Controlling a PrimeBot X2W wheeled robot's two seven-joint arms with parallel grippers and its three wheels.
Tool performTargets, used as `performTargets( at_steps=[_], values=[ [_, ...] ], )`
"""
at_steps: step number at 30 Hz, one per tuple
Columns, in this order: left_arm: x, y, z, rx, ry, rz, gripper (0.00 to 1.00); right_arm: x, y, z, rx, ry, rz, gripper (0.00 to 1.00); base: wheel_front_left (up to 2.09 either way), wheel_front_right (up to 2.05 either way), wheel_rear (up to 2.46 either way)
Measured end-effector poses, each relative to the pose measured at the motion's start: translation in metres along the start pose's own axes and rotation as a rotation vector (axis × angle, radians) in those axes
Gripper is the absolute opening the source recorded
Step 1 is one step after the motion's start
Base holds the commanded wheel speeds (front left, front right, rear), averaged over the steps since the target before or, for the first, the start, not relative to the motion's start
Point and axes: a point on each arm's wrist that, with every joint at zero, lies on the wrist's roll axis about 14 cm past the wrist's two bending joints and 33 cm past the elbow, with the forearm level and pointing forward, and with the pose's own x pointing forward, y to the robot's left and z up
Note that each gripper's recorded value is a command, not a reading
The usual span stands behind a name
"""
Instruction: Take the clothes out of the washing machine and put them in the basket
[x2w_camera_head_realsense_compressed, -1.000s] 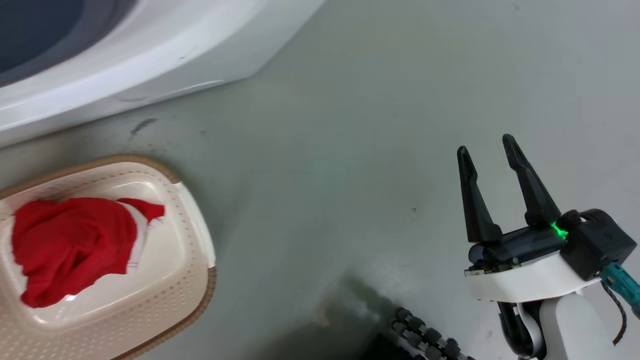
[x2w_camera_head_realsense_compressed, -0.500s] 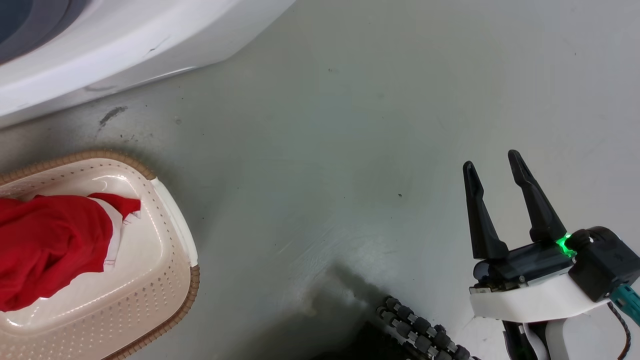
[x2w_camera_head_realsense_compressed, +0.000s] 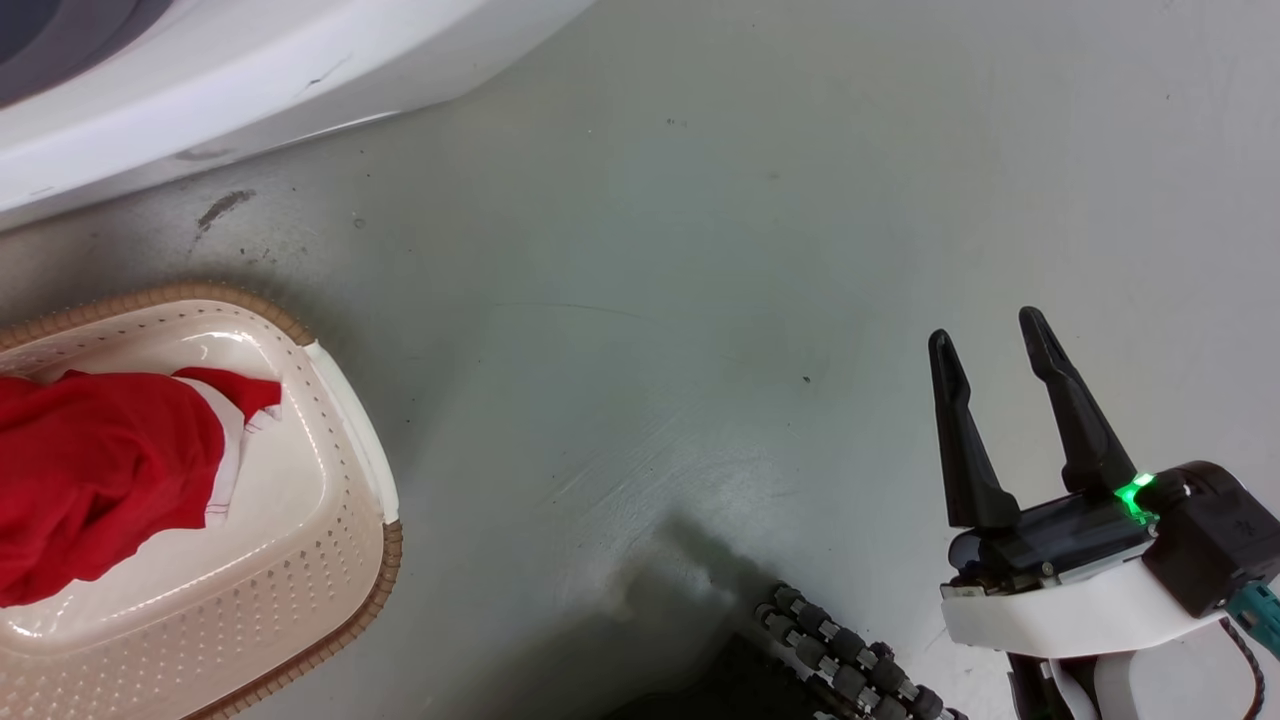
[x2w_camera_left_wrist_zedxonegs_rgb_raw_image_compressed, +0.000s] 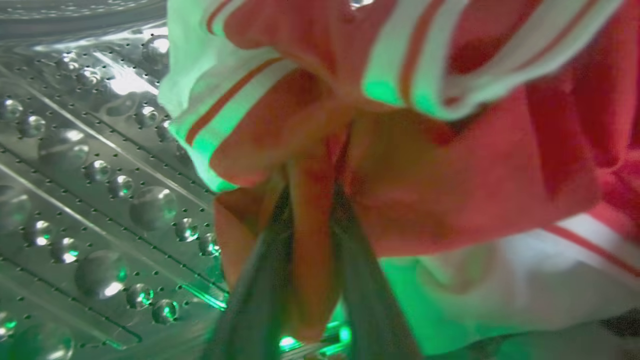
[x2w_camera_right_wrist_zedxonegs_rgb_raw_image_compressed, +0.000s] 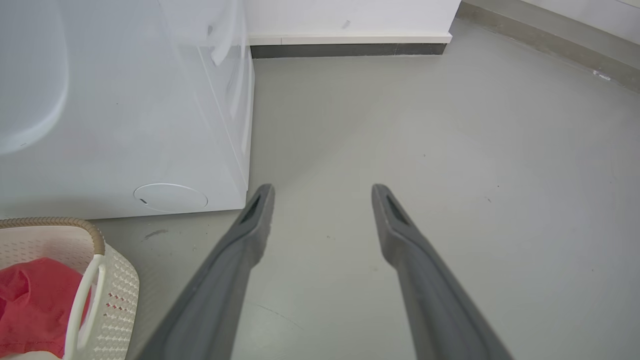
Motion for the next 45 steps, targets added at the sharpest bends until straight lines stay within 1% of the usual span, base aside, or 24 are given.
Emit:
performTargets(
  at_steps=[8,12,17,19,23,30,32,35,36,37,39,45],
  values=[
    [-0.001,0.003,0.006,0.01,-0.044,0.003,0.0,0.001,0.002,0.0,0.001,-0.002,0.005,1.0,0.0,0.0,0.0],
    [-0.005,0.005,0.017,0.013,-0.104,0.004,0.0,0.004,0.003,0.003,0.002,-0.013,0.013,1.0,0.0,0.0,0.0],
    [-0.012,0.009,0.03,0.03,-0.174,0.011,0.0,0.014,0.005,0.013,0.005,-0.051,0.027,1.0,0.0,0.0,0.0],
    [-0.02,0.006,0.04,0.042,-0.227,0.002,0.0,0.018,0.005,0.022,0.011,-0.08,0.033,1.0,0.0,0.0,0.0],
    [-0.029,0.0,0.038,0.04,-0.245,-0.017,0.0,0.019,0.002,0.027,0.001,-0.099,0.028,1.0,0.0,0.0,0.0],
    [-0.073,-0.011,0.028,0.048,-0.278,-0.045,0.0,0.019,0.001,0.05,-0.014,-0.175,0.038,1.0,0.0,0.0,0.0],
    [-0.098,-0.018,0.016,0.037,-0.294,-0.062,0.0,0.016,0.003,0.063,-0.015,-0.215,0.046,1.0,0.0,0.0,0.0],
    [-0.119,-0.021,0.009,0.028,-0.313,-0.064,0.0,0.012,0.002,0.072,-0.018,-0.244,0.048,1.0,0.0,0.0,0.0],
    [-0.119,-0.021,0.009,0.028,-0.313,-0.064,0.0,0.012,0.002,0.072,-0.018,-0.244,0.048,1.0,0.0,0.0,0.0],
    [-0.133,-0.024,0.005,0.021,-0.327,-0.069,0.0,0.007,0.001,0.076,-0.018,-0.255,0.045,1.0,0.0,0.0,0.0],
    [-0.147,-0.028,0.0,0.007,-0.342,-0.074,0.0,0.002,0.002,0.081,-0.015,-0.273,0.048,1.0,0.0,0.0,0.0],
    [-0.192,-0.031,-0.002,0.022,-0.422,-0.057,0.0,-0.009,0.007,0.101,-0.007,-0.336,0.068,1.0,0.0,0.0,0.0]
  ],
)
